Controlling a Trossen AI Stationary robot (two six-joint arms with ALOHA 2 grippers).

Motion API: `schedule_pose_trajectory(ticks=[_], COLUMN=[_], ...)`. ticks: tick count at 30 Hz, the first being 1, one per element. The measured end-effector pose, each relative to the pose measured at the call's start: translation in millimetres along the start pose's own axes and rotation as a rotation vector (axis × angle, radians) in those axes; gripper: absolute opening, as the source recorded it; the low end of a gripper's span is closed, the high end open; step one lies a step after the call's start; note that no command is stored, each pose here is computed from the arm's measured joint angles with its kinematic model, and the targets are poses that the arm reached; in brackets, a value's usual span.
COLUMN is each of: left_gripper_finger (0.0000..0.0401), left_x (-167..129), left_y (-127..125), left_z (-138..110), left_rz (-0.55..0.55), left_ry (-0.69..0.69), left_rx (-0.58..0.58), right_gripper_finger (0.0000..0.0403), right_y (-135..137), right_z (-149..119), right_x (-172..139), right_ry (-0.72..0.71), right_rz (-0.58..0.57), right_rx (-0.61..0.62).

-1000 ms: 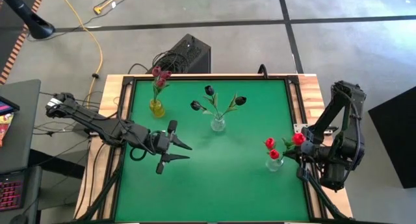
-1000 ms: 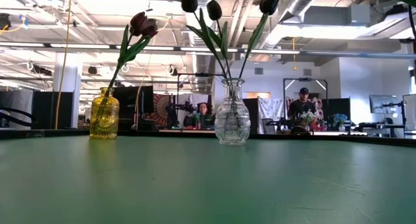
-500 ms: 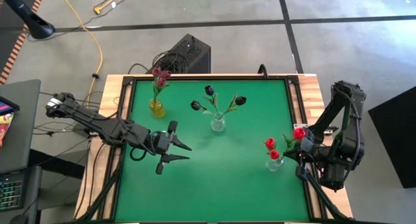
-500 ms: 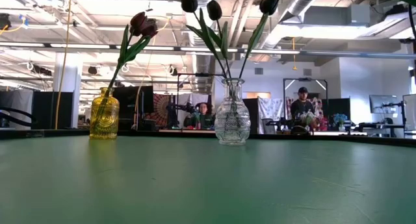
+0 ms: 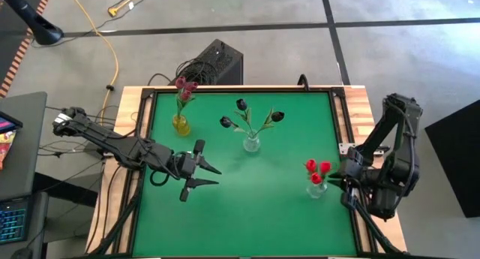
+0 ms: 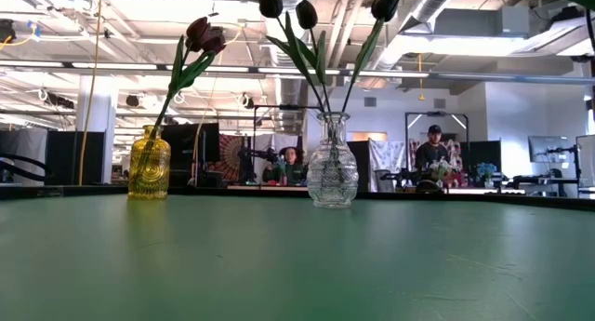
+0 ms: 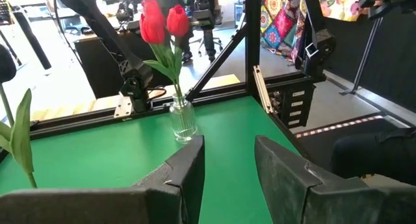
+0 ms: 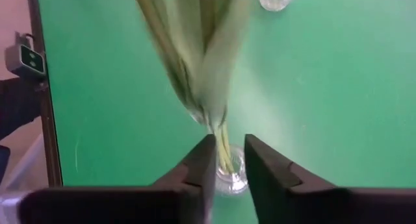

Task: Sort flowers into vase by color
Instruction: Put the red flower into the red transparent vase, then return to Home Position

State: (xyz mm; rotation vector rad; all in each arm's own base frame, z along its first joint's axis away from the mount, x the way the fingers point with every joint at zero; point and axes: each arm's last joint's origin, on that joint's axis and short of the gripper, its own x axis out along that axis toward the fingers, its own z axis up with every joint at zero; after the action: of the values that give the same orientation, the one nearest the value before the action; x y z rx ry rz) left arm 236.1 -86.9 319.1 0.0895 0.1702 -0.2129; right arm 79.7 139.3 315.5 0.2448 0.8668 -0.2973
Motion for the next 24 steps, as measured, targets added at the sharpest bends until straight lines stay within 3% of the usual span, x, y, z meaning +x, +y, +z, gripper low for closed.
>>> schedule_pose_trajectory(ticks=[6, 10, 15, 24], left_gripper_finger=[0.0123, 0.0123, 0.0123, 0.0123], left_x=[0, 0, 0, -18], left_y=[0, 0, 0, 12], left_z=[0, 0, 0, 8], left_rz=[0.0, 0.001, 0.001, 0.047], left_ry=[0.0, 0.0, 0.0, -0.022], left_rx=[0.0, -0.011, -0.028, -0.055], right_gripper_finger=[0.0184, 0.0204, 0.0201, 0.016], right_y=[-7, -16, -31, -57], right_z=[8, 20, 34, 51], right_x=[0, -5, -11, -15], right_ry=[0.136, 0.179, 0.215, 0.207], right_rz=[0.007, 0.034, 0.036, -0.02], right_rx=[-0.002, 0.059, 0.135, 0.198])
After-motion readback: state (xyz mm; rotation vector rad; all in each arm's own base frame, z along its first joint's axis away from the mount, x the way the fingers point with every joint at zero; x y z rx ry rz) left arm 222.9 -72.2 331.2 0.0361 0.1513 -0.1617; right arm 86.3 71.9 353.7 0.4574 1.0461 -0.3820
